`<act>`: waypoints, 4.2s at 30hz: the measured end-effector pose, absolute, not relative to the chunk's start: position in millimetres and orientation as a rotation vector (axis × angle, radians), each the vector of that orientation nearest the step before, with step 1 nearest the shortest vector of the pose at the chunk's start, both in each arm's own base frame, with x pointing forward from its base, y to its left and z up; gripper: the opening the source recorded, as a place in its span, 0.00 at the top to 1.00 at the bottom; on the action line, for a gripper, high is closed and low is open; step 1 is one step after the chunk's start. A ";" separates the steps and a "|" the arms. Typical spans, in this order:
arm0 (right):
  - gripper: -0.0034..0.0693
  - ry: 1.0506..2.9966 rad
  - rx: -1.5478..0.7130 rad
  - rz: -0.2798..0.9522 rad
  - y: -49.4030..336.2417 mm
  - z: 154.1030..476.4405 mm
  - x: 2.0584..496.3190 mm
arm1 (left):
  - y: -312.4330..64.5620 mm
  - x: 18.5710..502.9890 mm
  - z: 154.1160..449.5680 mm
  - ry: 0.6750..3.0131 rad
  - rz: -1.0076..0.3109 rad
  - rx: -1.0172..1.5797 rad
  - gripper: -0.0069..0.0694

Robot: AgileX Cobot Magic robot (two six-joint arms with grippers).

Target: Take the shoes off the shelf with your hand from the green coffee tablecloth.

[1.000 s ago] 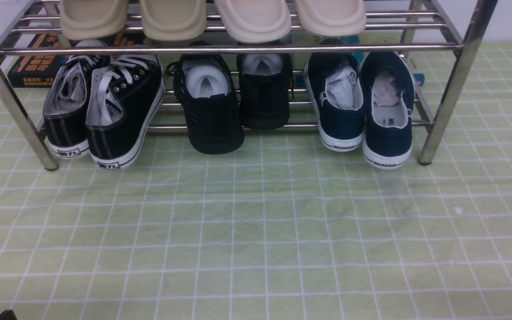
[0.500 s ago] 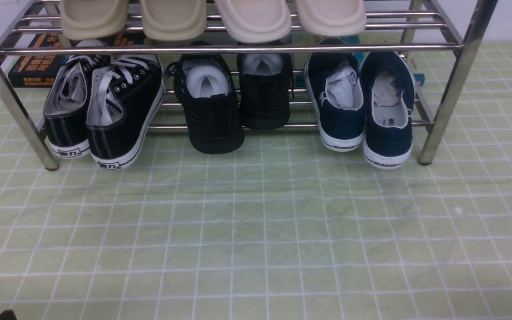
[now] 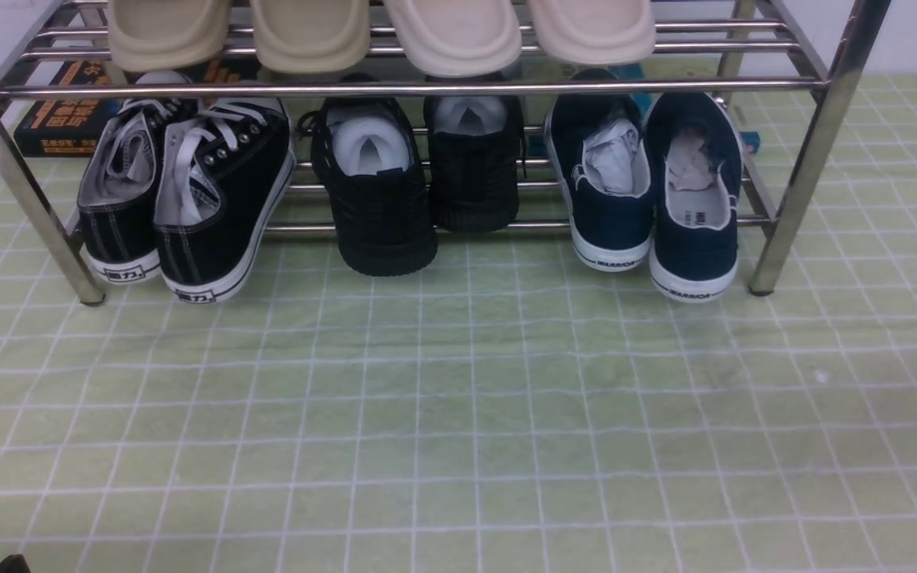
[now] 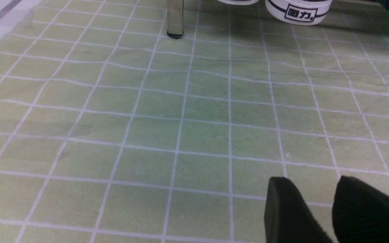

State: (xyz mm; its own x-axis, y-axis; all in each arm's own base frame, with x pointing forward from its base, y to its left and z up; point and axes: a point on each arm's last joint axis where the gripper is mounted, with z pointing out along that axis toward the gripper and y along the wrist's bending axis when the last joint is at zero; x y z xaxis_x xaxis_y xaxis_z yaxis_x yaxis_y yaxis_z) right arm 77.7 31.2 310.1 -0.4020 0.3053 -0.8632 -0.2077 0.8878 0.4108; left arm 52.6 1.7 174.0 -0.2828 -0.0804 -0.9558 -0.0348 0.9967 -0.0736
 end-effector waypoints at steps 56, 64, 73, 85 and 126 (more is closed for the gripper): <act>0.43 2.333 -0.497 0.185 213.5 263.0 411.7 | 1.7 52.6 174.0 1.858 -0.044 -0.084 0.59; 0.53 2.319 -0.522 0.160 216.4 247.5 419.5 | 1.7 52.6 174.0 1.858 -0.044 -0.084 0.59; 0.88 2.320 -0.518 0.150 212.4 254.3 417.8 | 1.7 52.6 174.0 1.858 -0.044 -0.084 0.59; 0.88 2.350 -0.519 0.210 217.6 298.7 383.7 | 1.7 52.6 174.0 1.858 -0.044 -0.084 0.59; 0.88 2.580 -0.714 0.282 231.5 281.5 180.2 | 1.7 52.6 173.9 1.859 -0.044 -0.084 0.59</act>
State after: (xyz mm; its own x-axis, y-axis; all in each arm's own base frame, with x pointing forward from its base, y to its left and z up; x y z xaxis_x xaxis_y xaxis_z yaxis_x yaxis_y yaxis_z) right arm 180.2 231.5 281.5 -0.7668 -0.4375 -0.4697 -0.5288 0.8454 0.0757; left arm 52.6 1.7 173.9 -0.2839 -0.0804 -0.9555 -0.0350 0.9967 -0.0735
